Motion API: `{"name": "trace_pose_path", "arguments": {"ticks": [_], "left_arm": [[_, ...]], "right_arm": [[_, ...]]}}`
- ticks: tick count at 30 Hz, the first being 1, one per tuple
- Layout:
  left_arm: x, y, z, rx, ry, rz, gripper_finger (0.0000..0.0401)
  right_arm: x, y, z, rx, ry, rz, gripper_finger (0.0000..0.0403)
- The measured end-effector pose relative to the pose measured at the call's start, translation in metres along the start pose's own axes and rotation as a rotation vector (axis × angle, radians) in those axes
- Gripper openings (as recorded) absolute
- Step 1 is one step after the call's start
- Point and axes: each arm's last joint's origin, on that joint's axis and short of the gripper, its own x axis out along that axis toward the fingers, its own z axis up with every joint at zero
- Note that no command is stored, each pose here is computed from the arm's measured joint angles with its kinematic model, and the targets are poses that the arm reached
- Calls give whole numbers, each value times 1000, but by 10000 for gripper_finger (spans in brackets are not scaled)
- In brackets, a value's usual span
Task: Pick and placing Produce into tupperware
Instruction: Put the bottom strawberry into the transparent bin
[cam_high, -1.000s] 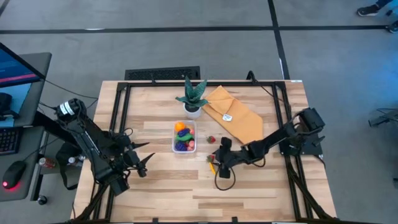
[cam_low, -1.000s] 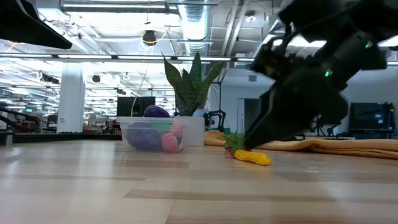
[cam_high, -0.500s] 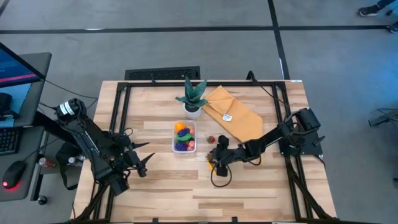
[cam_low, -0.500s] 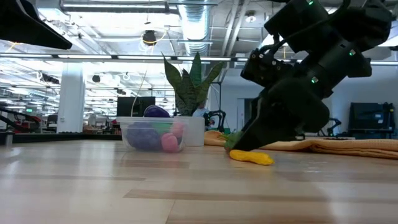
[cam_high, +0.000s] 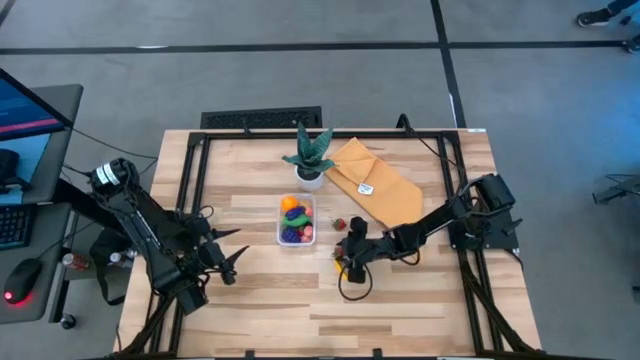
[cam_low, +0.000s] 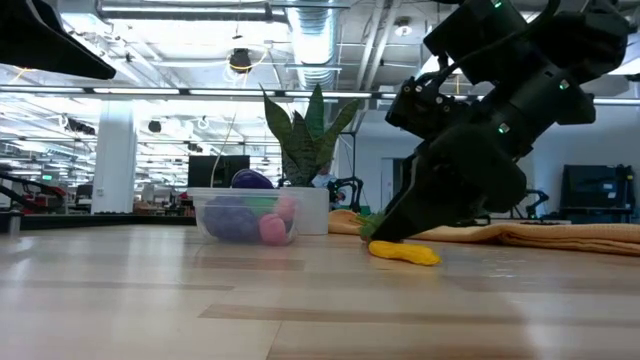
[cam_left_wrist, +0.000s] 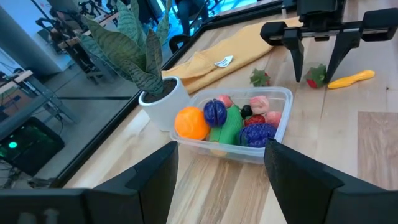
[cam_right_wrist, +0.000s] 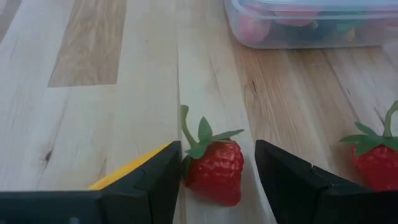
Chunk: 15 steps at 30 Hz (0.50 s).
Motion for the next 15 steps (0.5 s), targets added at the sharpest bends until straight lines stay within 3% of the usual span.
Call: {"name": "trace_pose_path", "arguments": {"ticks": [9, 15], "left_arm": [[0, 0, 0, 0, 0, 0, 228], [0, 0, 0, 0, 1, 0, 228]], "right_arm": [[0, 0, 0, 1, 0, 0, 148], [0, 0, 1, 1, -5, 1, 136]]}}
